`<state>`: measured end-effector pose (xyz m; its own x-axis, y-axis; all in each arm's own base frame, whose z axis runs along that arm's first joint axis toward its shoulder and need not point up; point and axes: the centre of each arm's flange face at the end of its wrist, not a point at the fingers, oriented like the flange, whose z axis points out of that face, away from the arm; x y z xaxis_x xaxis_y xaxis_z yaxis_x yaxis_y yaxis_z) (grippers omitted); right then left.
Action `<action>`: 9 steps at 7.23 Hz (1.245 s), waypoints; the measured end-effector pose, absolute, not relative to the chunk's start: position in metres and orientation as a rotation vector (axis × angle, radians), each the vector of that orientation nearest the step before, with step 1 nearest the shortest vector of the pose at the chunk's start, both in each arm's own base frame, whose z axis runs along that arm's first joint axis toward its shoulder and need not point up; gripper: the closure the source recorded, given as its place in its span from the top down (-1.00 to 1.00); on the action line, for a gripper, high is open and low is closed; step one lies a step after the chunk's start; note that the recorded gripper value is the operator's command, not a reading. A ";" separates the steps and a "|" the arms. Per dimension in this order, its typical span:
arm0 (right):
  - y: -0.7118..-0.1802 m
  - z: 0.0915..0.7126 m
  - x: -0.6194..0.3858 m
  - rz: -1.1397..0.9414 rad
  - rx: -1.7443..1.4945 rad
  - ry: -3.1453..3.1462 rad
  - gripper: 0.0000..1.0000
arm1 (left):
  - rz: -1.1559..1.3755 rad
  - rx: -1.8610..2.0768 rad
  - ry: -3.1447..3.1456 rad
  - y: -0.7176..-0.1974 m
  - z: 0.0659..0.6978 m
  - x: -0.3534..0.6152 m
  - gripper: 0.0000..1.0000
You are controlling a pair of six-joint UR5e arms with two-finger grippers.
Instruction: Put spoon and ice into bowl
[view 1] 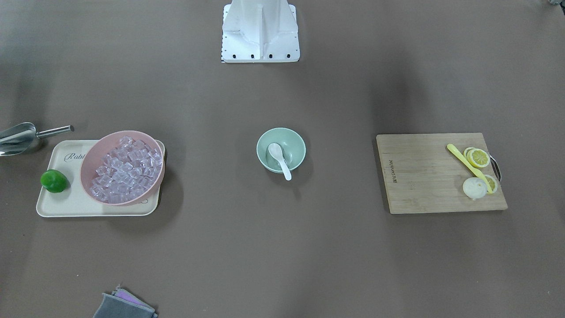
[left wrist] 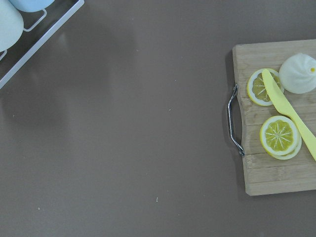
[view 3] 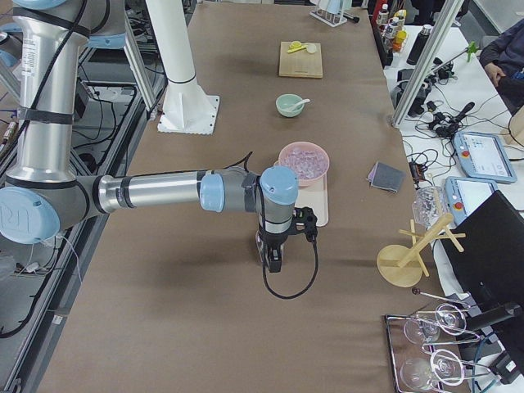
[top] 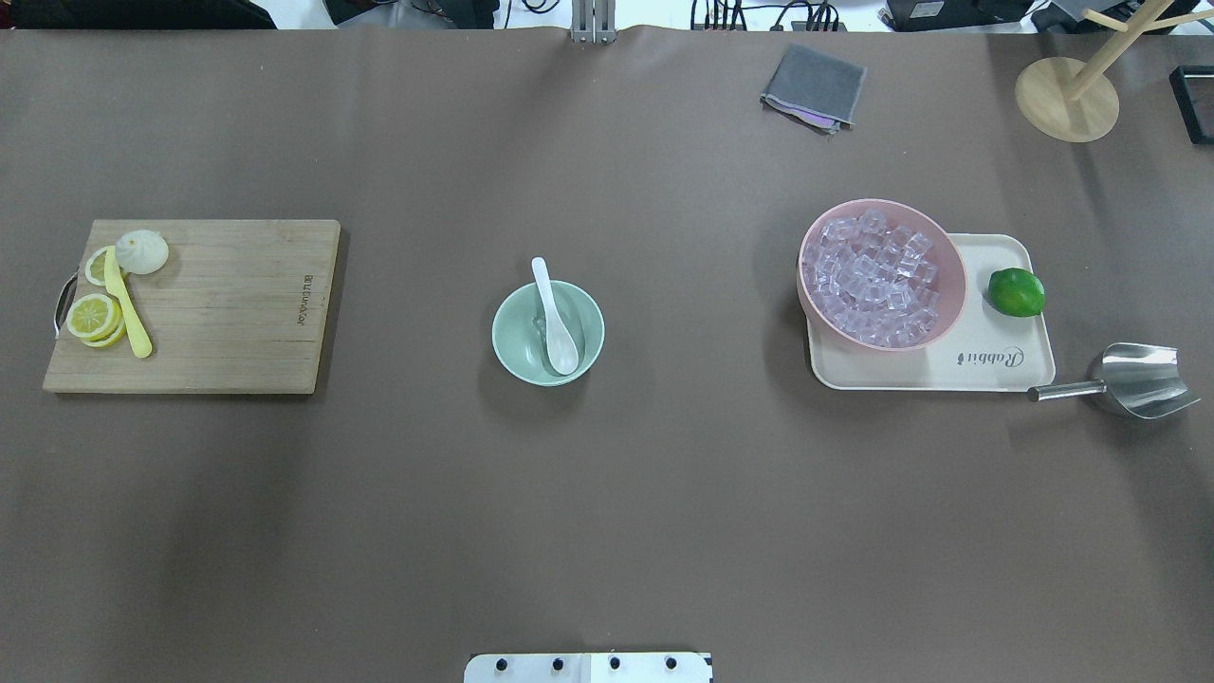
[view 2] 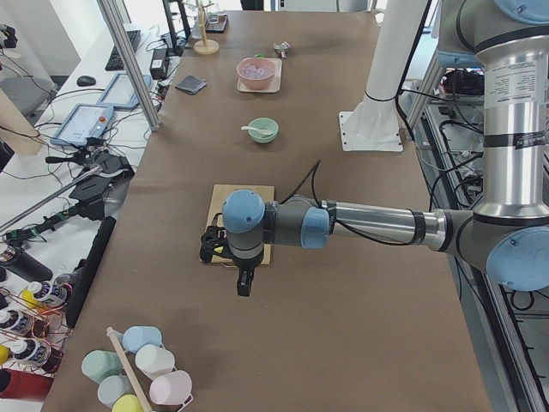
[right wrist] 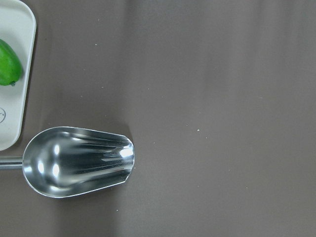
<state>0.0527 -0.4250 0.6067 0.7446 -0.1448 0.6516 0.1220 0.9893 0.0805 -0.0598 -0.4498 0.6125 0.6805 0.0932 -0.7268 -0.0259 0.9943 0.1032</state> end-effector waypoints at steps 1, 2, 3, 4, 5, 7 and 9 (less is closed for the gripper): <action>-0.425 0.607 0.053 -0.146 0.034 -0.718 1.00 | 0.065 0.085 0.819 -0.446 0.614 -0.060 0.95; -0.425 0.607 0.052 -0.146 0.033 -0.720 1.00 | 0.063 0.080 0.819 -0.443 0.616 -0.060 0.95; -0.425 0.607 0.052 -0.146 0.034 -0.720 1.00 | 0.060 0.075 0.820 -0.440 0.619 -0.060 0.95; -0.425 0.607 0.052 -0.146 0.034 -0.721 1.00 | 0.058 0.071 0.820 -0.438 0.620 -0.061 0.95; -0.425 0.607 0.052 -0.146 0.034 -0.721 1.00 | 0.057 0.069 0.815 -0.437 0.622 -0.061 0.95; -0.425 0.606 0.052 -0.147 0.035 -0.722 1.00 | 0.056 0.068 0.788 -0.437 0.624 -0.063 0.95; -0.425 0.606 0.051 -0.148 0.034 -0.722 1.00 | 0.056 0.069 0.779 -0.437 0.624 -0.063 0.95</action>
<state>0.0510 -0.4248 0.6063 0.7403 -0.1471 0.6560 0.1236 0.9889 0.0823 -0.0634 -0.4372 0.6236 0.7104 0.0760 -0.6997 -0.0247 0.9962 0.0831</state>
